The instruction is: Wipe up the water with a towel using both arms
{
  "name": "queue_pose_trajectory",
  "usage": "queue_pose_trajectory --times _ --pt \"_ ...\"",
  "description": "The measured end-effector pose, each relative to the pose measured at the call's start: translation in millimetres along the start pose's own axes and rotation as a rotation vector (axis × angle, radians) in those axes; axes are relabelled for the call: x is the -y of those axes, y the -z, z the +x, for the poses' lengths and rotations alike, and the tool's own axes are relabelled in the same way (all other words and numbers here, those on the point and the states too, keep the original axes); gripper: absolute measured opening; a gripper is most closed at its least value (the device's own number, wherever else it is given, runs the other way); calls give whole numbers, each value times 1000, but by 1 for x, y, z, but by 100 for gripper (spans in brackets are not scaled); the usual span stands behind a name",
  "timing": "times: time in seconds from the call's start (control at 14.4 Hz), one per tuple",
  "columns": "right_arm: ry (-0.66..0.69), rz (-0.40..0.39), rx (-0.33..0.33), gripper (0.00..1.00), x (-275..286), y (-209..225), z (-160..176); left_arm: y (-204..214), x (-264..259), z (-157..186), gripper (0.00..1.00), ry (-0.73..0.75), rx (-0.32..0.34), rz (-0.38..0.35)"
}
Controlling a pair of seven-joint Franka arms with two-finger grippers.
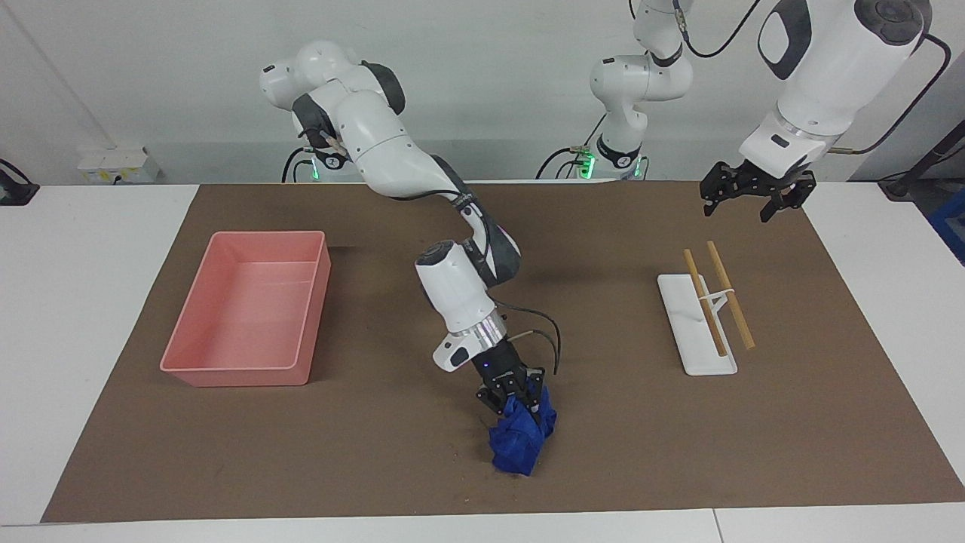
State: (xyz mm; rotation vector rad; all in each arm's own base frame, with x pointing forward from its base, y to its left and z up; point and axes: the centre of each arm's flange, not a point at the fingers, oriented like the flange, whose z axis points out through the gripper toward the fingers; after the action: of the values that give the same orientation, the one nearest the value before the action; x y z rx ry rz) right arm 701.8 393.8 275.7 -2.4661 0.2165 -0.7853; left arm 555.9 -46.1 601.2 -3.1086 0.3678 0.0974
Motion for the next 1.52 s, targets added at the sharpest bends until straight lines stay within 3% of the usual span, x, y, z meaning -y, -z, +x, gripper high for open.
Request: queue_pose_trajectory --times 0.76,1.52 --pt "-45 -18 42 19 1 0 -32 0 -2 0 100 -4 0 0" --pt "-151 -112 169 19 3 62 -102 0 -2 0 100 -4 -1 0"
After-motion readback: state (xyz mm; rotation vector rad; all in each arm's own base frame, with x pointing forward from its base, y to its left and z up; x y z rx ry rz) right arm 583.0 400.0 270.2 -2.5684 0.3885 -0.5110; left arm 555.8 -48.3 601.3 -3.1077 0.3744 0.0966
